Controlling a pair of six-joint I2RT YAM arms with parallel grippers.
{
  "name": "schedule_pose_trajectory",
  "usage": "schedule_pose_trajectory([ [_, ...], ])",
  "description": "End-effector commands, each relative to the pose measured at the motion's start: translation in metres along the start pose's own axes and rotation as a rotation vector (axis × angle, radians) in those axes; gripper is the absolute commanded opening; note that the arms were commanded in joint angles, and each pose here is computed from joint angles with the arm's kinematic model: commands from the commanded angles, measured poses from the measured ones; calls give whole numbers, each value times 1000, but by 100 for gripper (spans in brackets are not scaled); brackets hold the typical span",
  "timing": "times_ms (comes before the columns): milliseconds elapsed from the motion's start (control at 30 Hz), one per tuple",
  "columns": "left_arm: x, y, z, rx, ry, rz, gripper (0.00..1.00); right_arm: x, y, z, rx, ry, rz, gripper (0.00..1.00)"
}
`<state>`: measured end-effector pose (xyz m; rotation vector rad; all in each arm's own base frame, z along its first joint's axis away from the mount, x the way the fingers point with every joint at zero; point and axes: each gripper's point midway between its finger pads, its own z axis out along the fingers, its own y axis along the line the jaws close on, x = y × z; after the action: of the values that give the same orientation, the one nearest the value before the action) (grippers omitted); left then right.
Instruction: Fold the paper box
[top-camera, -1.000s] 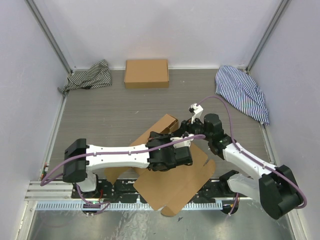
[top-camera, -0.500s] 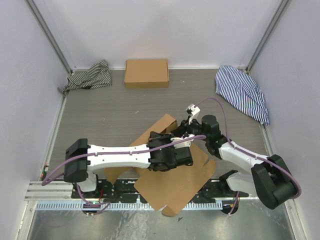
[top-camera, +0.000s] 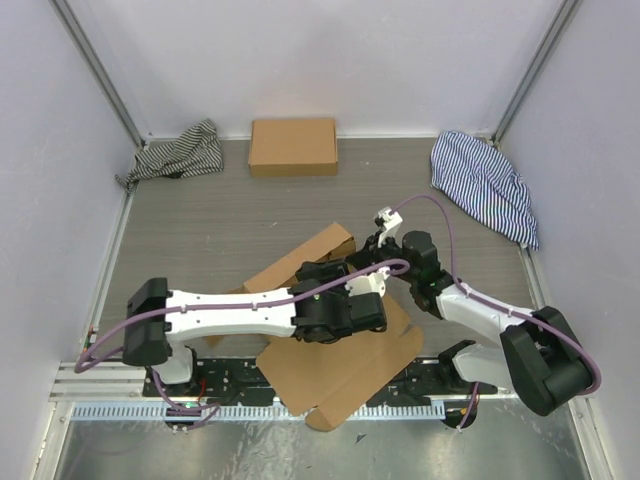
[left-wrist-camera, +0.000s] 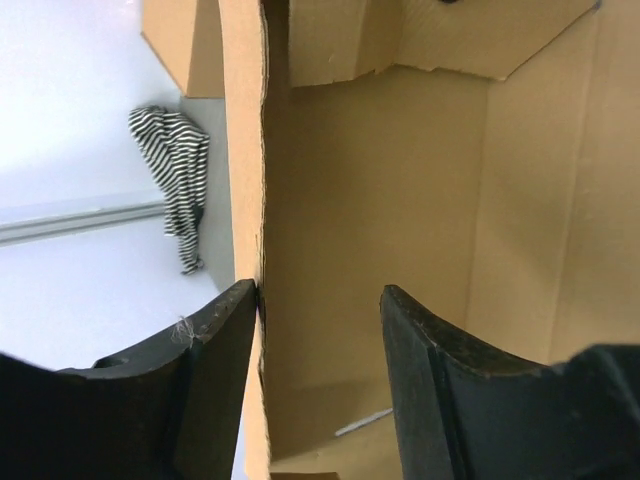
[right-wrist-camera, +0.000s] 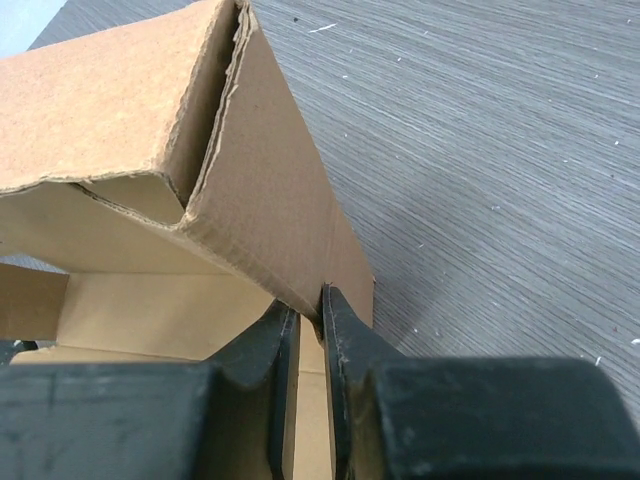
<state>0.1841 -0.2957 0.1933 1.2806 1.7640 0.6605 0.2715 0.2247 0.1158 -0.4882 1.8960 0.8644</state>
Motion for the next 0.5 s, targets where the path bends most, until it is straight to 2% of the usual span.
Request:
schedule_pose_trajectory([
  [0,-18,14,-30,102,-121,-223,60,-19,0,0,24,-75,-8,10],
  [133,-16,50,-50,46,-204,-380,58,-18,1,-1,20,-71,-14,9],
  [300,-1,123,-65,-160,-327,-636,55,-18,8,-3,10,-58,-44,9],
  [467,26,168,-39,-247,-337,-835,54,-20,17,-4,-12,-58,-70,9],
])
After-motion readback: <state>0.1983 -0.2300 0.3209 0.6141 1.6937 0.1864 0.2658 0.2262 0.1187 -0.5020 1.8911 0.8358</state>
